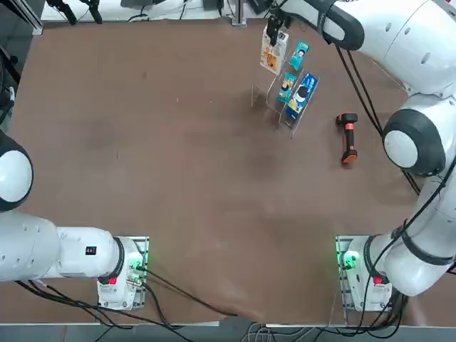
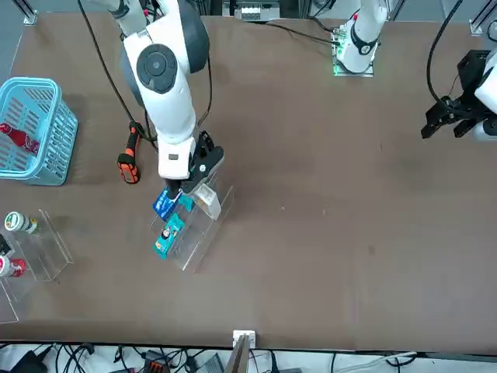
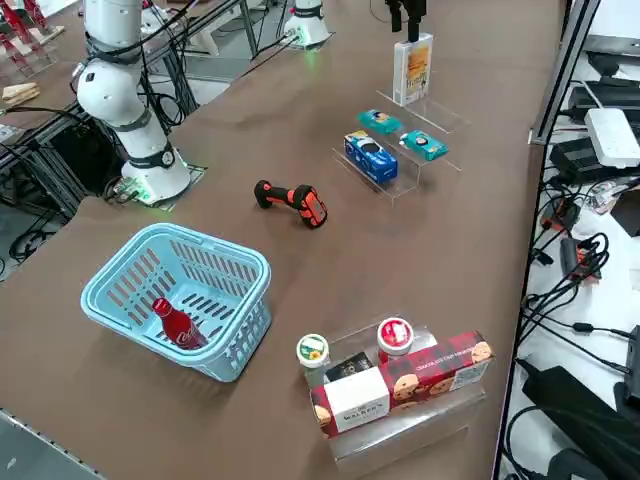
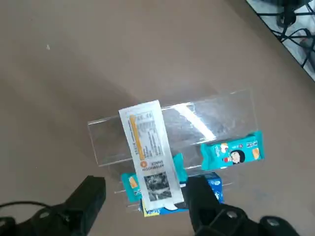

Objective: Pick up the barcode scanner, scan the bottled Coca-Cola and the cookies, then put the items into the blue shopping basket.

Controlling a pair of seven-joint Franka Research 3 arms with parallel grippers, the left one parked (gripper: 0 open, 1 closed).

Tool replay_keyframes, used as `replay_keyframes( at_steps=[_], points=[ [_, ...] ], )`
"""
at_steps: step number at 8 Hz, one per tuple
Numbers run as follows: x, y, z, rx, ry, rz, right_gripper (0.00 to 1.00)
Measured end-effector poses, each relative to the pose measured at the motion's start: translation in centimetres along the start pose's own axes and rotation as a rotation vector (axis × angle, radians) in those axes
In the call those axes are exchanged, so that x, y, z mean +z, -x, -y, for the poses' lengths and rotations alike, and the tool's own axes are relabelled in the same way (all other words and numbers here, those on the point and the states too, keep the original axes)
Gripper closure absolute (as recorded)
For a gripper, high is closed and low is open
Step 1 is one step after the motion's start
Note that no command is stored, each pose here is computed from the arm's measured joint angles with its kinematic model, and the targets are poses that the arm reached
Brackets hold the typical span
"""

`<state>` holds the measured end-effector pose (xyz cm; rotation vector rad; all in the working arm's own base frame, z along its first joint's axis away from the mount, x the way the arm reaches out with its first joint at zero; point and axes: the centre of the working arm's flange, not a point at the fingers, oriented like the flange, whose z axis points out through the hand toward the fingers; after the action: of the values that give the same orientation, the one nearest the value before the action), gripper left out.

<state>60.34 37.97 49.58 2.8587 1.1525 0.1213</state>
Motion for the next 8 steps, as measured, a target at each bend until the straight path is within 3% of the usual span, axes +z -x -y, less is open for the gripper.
replay_keyframes(
  at_steps=[3,5,6,7,8],
  points=[
    [1.6,-0.8,0.0,-0.004,0.001,-0.018,0.03],
    [2.0,-1.0,-0.6,-0.021,0.003,-0.030,0.20],
    [2.1,-1.0,-0.9,-0.022,0.004,-0.031,0.45],
    [2.0,-1.0,-1.0,-0.022,0.004,-0.034,0.55],
    [2.1,-1.0,-1.1,-0.020,0.005,-0.033,0.57]
  ],
)
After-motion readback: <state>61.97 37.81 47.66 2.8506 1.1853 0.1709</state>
